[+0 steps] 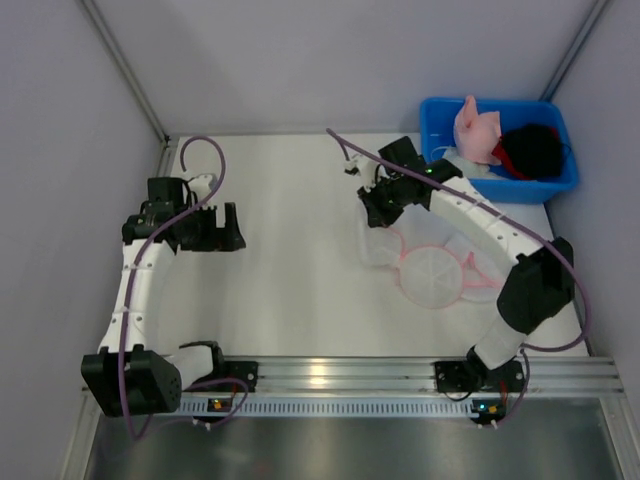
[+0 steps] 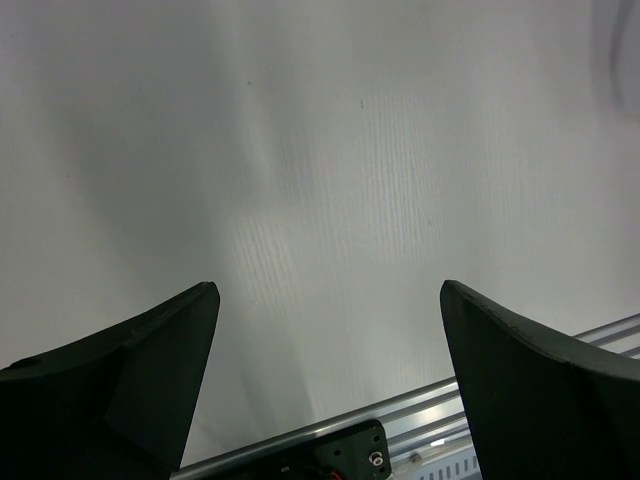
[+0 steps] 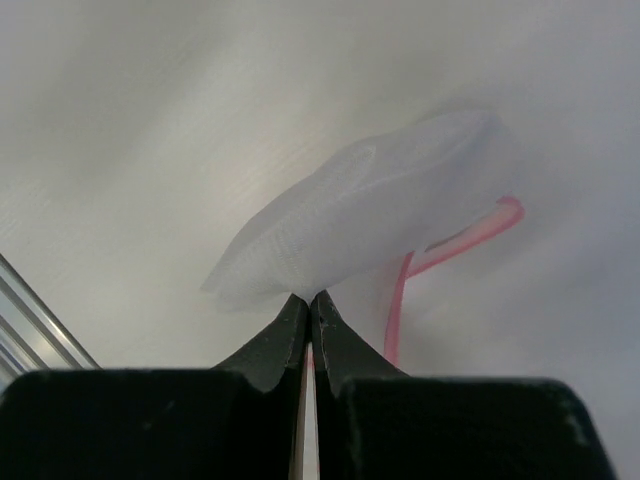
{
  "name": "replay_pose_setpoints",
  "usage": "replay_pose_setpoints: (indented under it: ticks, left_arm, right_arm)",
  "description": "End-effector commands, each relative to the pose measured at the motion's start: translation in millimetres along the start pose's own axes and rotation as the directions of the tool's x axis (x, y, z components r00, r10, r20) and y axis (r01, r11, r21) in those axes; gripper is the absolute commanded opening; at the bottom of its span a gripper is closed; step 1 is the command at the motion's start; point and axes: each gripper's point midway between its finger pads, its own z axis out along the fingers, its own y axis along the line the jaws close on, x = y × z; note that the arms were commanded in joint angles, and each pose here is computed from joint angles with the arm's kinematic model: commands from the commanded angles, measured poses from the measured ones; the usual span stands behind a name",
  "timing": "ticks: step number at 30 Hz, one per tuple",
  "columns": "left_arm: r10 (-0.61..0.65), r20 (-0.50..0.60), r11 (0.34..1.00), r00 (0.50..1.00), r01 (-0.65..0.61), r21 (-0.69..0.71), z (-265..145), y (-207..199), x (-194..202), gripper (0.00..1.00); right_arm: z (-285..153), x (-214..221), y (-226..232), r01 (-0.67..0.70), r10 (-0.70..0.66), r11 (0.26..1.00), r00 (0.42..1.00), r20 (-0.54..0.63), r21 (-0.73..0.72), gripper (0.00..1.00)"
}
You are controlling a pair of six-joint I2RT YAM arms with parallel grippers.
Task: Place the bra in the laundry bag and zip it closed
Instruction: Place the laundry bag at the center of the board, then adjust the laundry bag at the center of the board.
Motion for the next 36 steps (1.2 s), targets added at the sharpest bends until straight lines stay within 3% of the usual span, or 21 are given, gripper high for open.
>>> replay_pose_setpoints:
  ticks: [1,5,6,7,8,12,14,17,23,28,36]
  left_arm:
    - [-0.025,0.035,0.999,0.999,0.024,0.043,-2.7,-8.9,-6.3,0.98]
    - [-0.032,0.033,0.994,0.999,0.028,0.107,-2.2,-17.5,-7.9,0.98]
    - [-0.036,0.026,0.988,0.999,0.032,0.148,-1.3,-24.0,-8.2,0.98]
    - [-0.046,0.025,0.986,0.999,0.042,0.163,-1.3,-25.5,-9.3,0.98]
    - [-0.063,0.012,0.978,0.998,0.059,0.202,0.2,-30.3,-9.2,0.98]
    - [-0.088,-0.008,0.951,0.996,0.087,0.297,2.4,-37.5,-10.8,0.98]
    - [-0.078,-0.016,0.933,0.997,0.078,0.352,3.3,-45.1,-9.9,0.97]
    - [-0.059,-0.022,0.896,0.998,0.063,0.439,3.1,-56.8,-9.1,0.97]
    - [-0.043,-0.039,0.875,0.998,0.057,0.48,11.6,-57.9,-12.4,0.96]
    - [-0.047,-0.037,0.881,0.998,0.059,0.469,11.8,-55.6,-16.2,0.95]
    - [-0.015,-0.002,0.922,1.0,0.014,0.387,7.1,-45.9,-10.7,0.95]
  right_arm:
    - [34.0,-51.3,33.9,0.011,0.0,0.996,0.992,0.126,-0.088,0.01]
    - [79.5,-49.2,79.1,0.034,-0.022,0.98,0.998,0.059,-0.197,0.15]
    - [82.0,-49.4,88.2,0.041,-0.03,0.975,0.998,0.055,-0.22,0.23]
    - [81.5,-49.5,94.6,0.048,-0.036,0.97,0.998,0.053,-0.238,0.32]
    - [76.0,-49.1,100.1,0.053,-0.041,0.967,0.998,0.054,-0.248,0.48]
    - [40.2,-44.8,83.1,0.042,-0.023,0.98,0.995,0.095,-0.197,0.66]
    - [10.9,-39.6,57.0,-0.017,0.042,0.982,0.99,0.132,-0.188,0.66]
    - [-6.9,8.1,15.4,-0.078,0.087,0.989,0.994,0.068,-0.128,0.62]
    - [4.9,113.7,-16.5,-0.122,0.11,0.989,0.986,-0.121,-0.089,0.53]
    - [31.3,134.2,-18.7,-0.162,0.14,0.98,0.974,-0.178,-0.116,0.44]
    - [61.1,153.4,-39.9,-0.228,0.219,0.974,0.946,-0.239,-0.012,0.32]
